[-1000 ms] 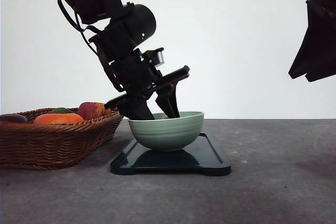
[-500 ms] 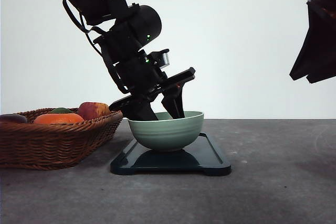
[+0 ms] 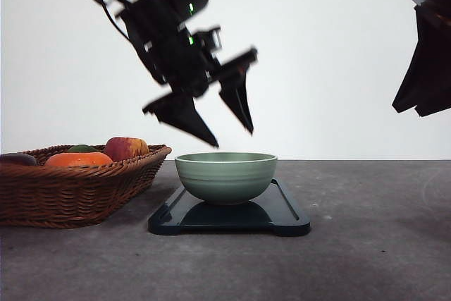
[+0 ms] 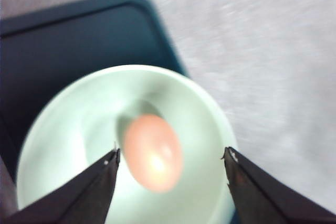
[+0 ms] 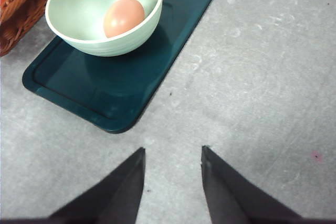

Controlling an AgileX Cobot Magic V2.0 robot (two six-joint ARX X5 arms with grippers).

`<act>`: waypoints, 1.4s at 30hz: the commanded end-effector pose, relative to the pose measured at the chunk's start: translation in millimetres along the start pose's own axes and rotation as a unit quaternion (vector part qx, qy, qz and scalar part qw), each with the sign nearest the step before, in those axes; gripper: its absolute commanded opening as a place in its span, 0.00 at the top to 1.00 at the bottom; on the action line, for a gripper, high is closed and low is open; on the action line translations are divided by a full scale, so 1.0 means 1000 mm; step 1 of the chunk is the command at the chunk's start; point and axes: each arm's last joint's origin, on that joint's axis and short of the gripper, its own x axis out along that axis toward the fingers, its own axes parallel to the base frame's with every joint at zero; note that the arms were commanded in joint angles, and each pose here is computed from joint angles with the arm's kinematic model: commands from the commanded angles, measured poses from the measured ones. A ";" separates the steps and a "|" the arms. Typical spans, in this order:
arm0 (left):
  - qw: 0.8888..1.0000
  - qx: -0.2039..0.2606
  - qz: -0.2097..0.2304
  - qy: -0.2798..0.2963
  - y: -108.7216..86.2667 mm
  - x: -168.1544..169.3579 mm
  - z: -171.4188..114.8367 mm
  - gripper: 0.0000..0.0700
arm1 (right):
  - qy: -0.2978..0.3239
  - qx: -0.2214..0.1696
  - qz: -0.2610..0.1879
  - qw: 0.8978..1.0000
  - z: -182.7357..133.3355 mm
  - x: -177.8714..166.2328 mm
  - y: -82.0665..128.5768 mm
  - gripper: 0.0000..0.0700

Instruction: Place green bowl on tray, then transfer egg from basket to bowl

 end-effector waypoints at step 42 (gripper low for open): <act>0.983 -0.026 0.101 -0.149 0.028 -0.160 -0.185 0.45 | 0.001 0.000 0.002 1.000 0.001 0.001 0.001 0.70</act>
